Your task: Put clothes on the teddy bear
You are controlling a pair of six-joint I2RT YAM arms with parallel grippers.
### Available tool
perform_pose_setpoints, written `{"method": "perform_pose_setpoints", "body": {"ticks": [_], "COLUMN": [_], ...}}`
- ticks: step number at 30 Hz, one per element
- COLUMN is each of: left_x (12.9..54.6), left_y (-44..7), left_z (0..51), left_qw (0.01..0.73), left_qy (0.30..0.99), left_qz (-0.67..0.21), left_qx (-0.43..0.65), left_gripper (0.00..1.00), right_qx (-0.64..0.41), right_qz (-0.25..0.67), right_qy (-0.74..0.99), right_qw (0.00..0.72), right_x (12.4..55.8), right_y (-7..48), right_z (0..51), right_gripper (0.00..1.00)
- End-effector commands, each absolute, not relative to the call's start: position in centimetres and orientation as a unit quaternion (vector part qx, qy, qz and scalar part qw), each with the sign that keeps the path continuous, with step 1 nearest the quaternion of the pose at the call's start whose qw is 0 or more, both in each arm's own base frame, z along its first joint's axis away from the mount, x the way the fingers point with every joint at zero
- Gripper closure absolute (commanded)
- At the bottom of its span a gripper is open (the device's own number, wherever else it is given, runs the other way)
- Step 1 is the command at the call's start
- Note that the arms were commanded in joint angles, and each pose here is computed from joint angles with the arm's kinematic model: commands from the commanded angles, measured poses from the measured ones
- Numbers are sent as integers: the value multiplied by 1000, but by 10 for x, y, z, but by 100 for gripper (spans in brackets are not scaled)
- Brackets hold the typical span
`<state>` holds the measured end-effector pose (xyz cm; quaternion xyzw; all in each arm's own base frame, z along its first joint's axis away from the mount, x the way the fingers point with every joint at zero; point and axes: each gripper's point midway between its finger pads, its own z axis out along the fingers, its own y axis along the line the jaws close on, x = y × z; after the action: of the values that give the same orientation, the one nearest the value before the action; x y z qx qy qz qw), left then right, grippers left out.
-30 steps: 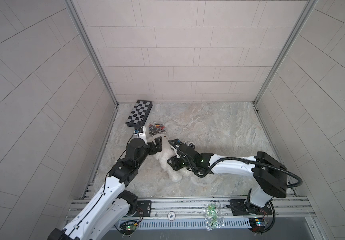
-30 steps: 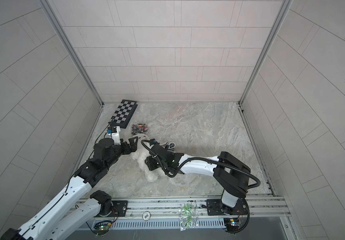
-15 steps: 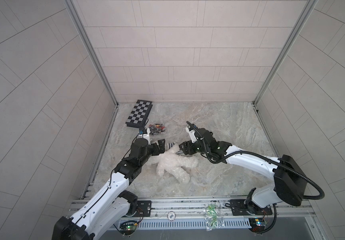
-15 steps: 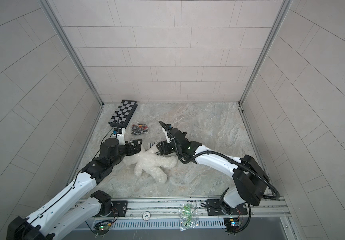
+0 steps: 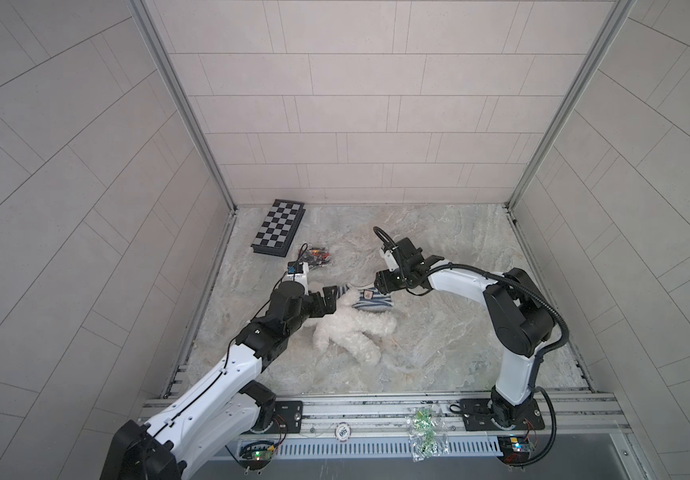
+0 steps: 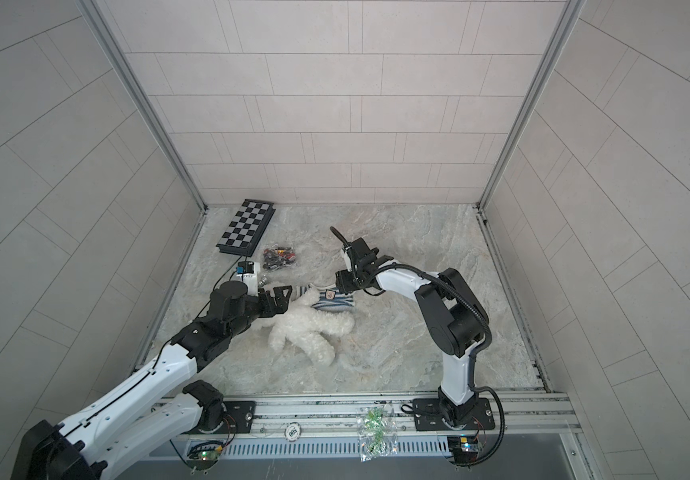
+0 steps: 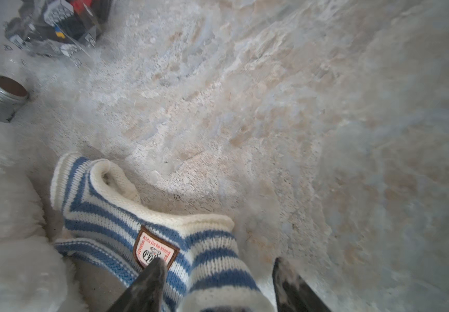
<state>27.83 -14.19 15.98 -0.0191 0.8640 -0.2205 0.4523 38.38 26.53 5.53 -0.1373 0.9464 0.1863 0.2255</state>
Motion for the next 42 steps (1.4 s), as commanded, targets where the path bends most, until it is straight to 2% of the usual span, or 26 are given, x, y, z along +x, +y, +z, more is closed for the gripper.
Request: {"method": "perform_pose_setpoints", "body": {"ticks": [1,10,14,18,23,28,31,38,42], "left_x": [277,278,278,276,272,263,257,243,231], "left_y": [-145,-146,-147,-147,-151,-147,-139,-121,-115], "left_z": [160,163,164,166,164,159,157,147,132], "left_qw": [456,456,457,456,452,441,438,425,386], "left_qy": [861,862,861,862,864,873,875,885,905], "left_qz": [-224,-223,-222,-221,-222,-211,-205,-188,-172], "left_qx": [-19,-16,-12,-7,-1,1,-7,-41,-49], "left_gripper": [0,0,0,0,0,0,0,0,0], "right_qx": [-149,-131,-97,-53,-16,11,21,4,-62], "right_qz": [181,159,136,120,102,87,82,63,113], "right_qy": [951,955,958,960,962,962,960,945,932], "right_qw": [203,213,233,248,253,257,268,321,338], "right_x": [380,385,393,400,405,407,409,396,373], "right_y": [267,250,215,168,120,91,83,88,143], "right_z": [44,43,52,59,60,61,68,120,149], "right_gripper": [40,85,93,95,94,89,79,48,45]}}
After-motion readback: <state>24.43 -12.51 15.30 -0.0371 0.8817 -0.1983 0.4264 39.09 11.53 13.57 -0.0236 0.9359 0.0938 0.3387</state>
